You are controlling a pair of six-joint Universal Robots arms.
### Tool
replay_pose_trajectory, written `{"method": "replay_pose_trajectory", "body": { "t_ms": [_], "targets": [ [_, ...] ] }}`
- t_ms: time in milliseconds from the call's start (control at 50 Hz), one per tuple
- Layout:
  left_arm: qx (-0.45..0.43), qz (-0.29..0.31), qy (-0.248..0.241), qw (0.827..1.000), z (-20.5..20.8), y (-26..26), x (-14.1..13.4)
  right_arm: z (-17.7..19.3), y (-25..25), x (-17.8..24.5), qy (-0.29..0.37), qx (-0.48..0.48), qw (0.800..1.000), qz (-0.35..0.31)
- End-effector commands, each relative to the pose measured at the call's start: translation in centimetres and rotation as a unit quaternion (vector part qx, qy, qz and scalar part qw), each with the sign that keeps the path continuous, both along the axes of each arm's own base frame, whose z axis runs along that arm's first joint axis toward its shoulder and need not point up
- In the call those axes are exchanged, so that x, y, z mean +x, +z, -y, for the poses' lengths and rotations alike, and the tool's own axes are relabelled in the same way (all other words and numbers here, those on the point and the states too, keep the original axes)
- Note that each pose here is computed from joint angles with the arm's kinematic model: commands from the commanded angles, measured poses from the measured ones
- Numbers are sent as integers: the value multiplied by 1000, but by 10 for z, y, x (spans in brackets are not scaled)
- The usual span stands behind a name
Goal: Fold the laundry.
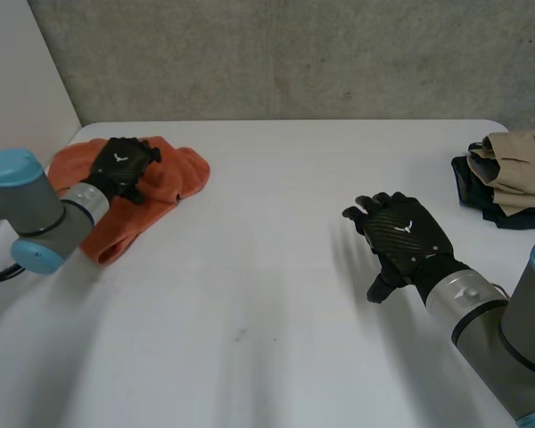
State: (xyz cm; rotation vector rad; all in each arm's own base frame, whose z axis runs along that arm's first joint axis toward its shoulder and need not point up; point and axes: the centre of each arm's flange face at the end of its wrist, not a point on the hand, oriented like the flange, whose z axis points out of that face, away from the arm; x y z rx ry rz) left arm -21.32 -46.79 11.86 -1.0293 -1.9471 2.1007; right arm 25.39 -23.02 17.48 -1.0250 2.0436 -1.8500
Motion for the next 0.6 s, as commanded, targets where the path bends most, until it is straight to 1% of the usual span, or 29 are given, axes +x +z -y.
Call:
{"method": "replay_pose_trajectory", "body": {
  "t_ms": [20, 140, 340, 600],
  "targets": [
    [8, -1, -34, 999, -3, -15, -17, 1, -2, -3, -5, 4, 1000, -2],
    [4, -1, -42, 999, 1, -26, -27, 2, -3, -5, -9, 6, 1000, -2],
    [-17, -3, -43, 999, 10, -25, -34, 3, -4, -6, -11, 8, 1000, -3],
    [-23, 0, -42, 999, 13, -27, -37, 1, -6, -6, -8, 11, 1000, -5]
  ]
}}
